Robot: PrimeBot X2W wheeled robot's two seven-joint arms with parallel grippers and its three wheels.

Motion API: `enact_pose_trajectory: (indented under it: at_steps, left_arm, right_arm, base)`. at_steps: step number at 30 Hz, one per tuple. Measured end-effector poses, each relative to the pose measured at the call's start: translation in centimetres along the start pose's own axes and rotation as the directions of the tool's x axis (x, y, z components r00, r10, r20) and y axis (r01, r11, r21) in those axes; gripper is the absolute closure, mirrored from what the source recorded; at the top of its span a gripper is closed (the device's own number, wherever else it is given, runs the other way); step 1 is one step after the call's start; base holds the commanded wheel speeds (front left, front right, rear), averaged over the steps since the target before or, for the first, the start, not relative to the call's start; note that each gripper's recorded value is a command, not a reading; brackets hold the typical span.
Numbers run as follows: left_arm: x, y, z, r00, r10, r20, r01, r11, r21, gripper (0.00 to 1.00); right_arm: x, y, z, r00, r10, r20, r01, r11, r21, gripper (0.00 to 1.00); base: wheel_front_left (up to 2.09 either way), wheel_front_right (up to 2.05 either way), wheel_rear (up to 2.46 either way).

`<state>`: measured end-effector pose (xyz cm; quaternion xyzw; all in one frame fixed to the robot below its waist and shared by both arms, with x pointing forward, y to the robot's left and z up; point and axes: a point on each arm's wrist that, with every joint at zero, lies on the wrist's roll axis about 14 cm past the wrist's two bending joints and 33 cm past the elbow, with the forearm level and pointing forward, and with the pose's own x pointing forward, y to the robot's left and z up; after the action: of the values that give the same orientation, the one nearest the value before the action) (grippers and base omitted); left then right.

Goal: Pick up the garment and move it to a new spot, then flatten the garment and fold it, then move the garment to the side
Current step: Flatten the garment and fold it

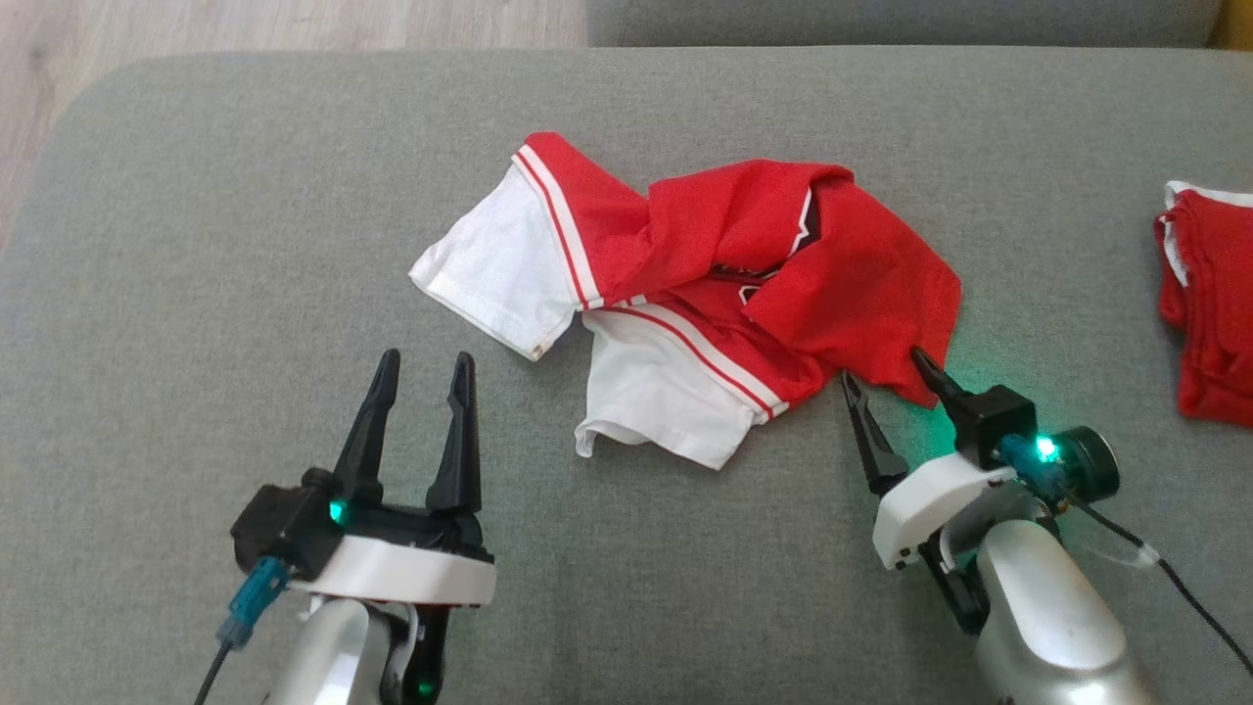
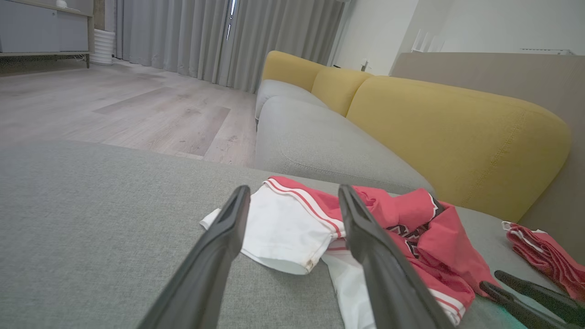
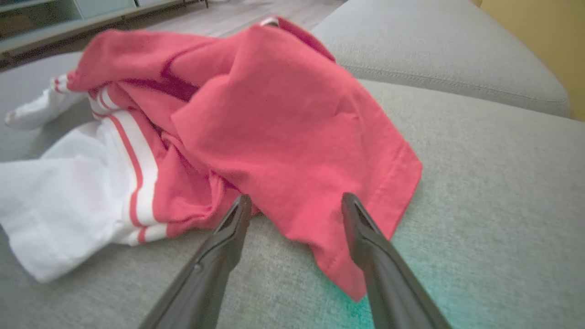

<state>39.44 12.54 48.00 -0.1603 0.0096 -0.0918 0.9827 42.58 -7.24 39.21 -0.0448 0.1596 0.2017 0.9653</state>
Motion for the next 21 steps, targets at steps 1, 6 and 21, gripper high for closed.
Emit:
enact_pose_trajectory:
  at_steps: [1, 6, 21]
  left_arm:
    - [0.0, 0.0, 0.0, 1.000, 0.000, 0.000, 0.000, 1.000, 0.000, 0.00]
    - [0.1, 0.2, -0.2, 1.000, 0.005, -0.006, -0.005, 1.000, 0.000, 0.00]
    - [1.3, -0.8, 0.2, 0.999, -0.031, 0.010, 0.031, 0.999, -0.011, 0.00]
  right_arm:
    - [0.2, 0.0, -0.5, 1.000, 0.003, -0.022, -0.003, 1.000, -0.014, 0.00]
    - [0.9, -1.2, -2.4, 0.992, -0.018, -0.122, 0.010, 0.998, -0.068, 0.00]
    - [-0.9, -9.3, -2.1, 0.962, -0.252, -0.104, 0.251, 0.968, -0.018, 1.00]
  base:
    - [0.00, 0.00, 0.00]
    - [0.00, 0.00, 0.00]
    - [0.00, 0.00, 0.00]
